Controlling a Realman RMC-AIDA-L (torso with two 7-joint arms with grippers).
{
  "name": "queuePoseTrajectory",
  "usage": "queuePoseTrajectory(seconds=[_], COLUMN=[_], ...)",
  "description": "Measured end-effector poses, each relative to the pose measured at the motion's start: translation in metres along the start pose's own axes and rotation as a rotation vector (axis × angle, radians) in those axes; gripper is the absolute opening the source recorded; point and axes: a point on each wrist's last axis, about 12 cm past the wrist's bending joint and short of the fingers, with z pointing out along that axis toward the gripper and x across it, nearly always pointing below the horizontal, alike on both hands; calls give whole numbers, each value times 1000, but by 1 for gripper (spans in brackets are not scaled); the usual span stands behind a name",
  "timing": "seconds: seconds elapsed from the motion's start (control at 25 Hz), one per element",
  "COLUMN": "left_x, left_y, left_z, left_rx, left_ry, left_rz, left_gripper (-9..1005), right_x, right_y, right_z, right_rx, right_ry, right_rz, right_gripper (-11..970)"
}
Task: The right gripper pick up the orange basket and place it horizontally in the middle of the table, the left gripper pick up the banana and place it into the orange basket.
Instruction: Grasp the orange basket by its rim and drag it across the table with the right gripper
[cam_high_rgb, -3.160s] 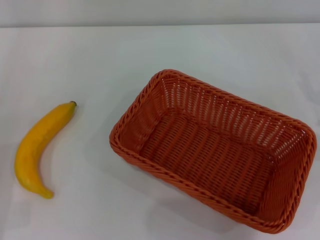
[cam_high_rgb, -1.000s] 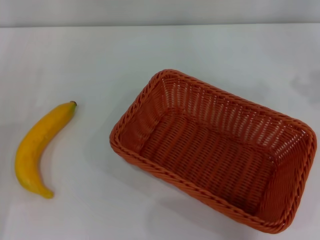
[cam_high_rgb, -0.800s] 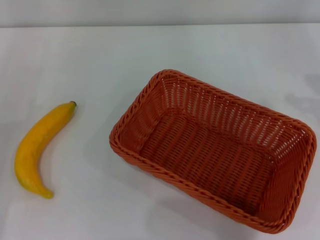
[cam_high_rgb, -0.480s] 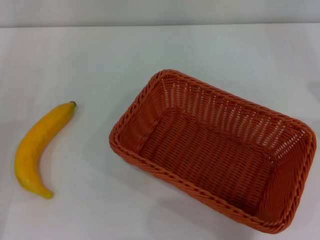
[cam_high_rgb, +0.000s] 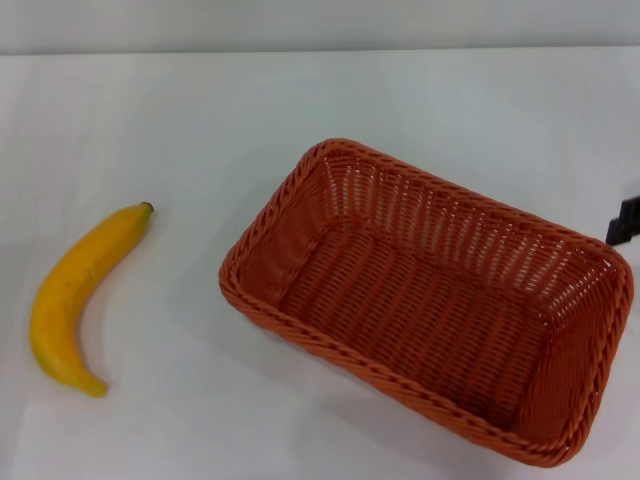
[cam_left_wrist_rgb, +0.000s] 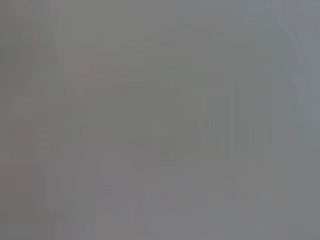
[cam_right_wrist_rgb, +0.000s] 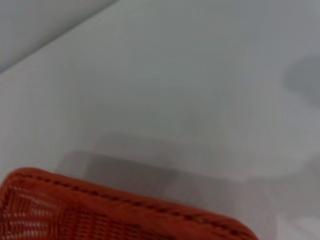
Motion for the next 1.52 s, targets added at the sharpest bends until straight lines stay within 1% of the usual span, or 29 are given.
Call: queuePoseTrajectory(seconds=[0.2,0.36,0.56,0.68,0.84,1.16,1.32,1.4,1.52], left_x=[-1,0,1,1,1,0,0,0,0], left_y=[-5,-7,-8,-8,-8,-7,-6,-6,-5], left_z=[7,8,8,8,9,9,9,8,8], left_rx=[15,19,18,16,16,15,13,12,12], left_ry=[-11,-12,-11,-8,-7,-8,-6,-6,-5], left_rz=[-9,-14,-16,-16,-15,-11,-10,-9,-9], left_gripper=[842,842,841,840,840,839,838,838,837], right_x=[7,12,15,16,19,17,18,18,16], right_y=[-8,-4,-5,-4,-3,-1,-3,-4,-5], right_z=[6,14,24,27,38,59,75,79,79], right_rx=[21,40,76,77,89,80,79,81,90], right_ry=[32,62,93,105,142,170,188,190,178], right_rz=[15,-5,-8,-9,-11,-21,-34,-40,-43], right_gripper=[640,631,619,612,602,583,574,569,562])
